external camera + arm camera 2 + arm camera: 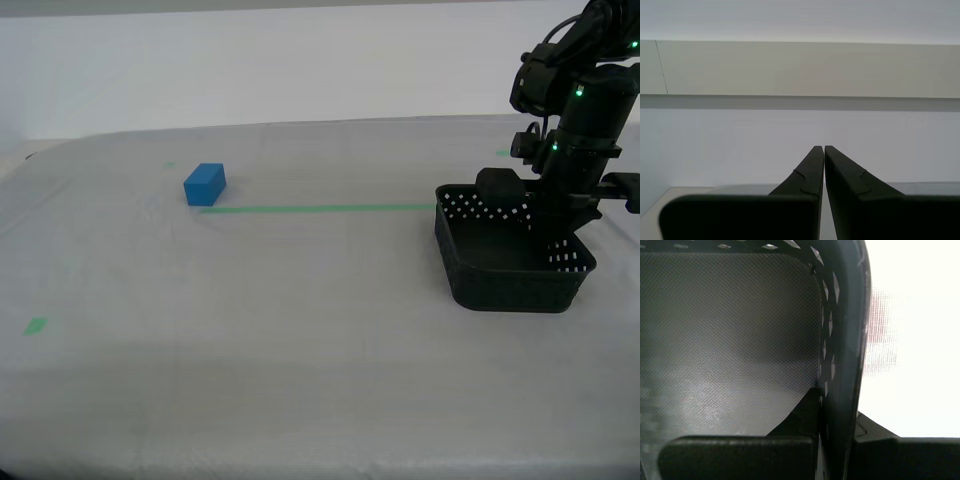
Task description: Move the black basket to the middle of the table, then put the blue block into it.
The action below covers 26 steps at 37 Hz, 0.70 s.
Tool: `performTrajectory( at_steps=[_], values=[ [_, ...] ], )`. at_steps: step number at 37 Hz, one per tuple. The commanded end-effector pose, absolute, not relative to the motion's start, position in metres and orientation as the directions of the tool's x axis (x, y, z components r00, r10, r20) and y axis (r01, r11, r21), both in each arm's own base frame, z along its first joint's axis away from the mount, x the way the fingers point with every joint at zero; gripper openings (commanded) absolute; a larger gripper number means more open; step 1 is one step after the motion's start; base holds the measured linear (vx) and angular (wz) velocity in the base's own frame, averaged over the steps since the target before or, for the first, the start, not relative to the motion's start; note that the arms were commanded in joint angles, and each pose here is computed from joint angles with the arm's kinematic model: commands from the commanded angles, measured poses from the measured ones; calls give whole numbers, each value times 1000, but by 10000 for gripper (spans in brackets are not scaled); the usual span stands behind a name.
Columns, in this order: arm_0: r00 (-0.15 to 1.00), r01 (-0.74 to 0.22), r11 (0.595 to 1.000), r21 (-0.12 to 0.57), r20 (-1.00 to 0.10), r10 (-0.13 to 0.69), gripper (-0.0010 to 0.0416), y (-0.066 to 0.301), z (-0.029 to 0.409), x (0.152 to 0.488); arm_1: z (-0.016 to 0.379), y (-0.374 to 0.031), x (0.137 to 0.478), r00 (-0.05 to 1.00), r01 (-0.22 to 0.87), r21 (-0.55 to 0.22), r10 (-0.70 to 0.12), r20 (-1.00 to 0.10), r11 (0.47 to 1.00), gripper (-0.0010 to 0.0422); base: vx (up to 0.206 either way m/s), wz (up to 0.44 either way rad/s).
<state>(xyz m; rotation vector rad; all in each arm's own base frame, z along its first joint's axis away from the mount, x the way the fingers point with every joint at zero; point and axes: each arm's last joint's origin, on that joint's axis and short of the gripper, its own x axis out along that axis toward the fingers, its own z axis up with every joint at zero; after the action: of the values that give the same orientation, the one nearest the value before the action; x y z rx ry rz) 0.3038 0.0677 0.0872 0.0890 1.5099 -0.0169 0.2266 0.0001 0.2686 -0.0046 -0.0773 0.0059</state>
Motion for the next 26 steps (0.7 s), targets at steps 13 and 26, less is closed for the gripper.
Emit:
performTrajectory(
  at_steps=[13, 26],
  values=[
    [95, 91, 994, 59, -994, 50, -1, 68, 101, 303, 269, 0, 227, 997, -6, -3, 6, 83, 1000, 0, 0, 0],
    [121, 88, 994, 66, -991, 55, -1, 67, 133, 299, 269, 0, 227, 997, -6, -3, 6, 83, 1000, 0, 0, 0]
  ],
)
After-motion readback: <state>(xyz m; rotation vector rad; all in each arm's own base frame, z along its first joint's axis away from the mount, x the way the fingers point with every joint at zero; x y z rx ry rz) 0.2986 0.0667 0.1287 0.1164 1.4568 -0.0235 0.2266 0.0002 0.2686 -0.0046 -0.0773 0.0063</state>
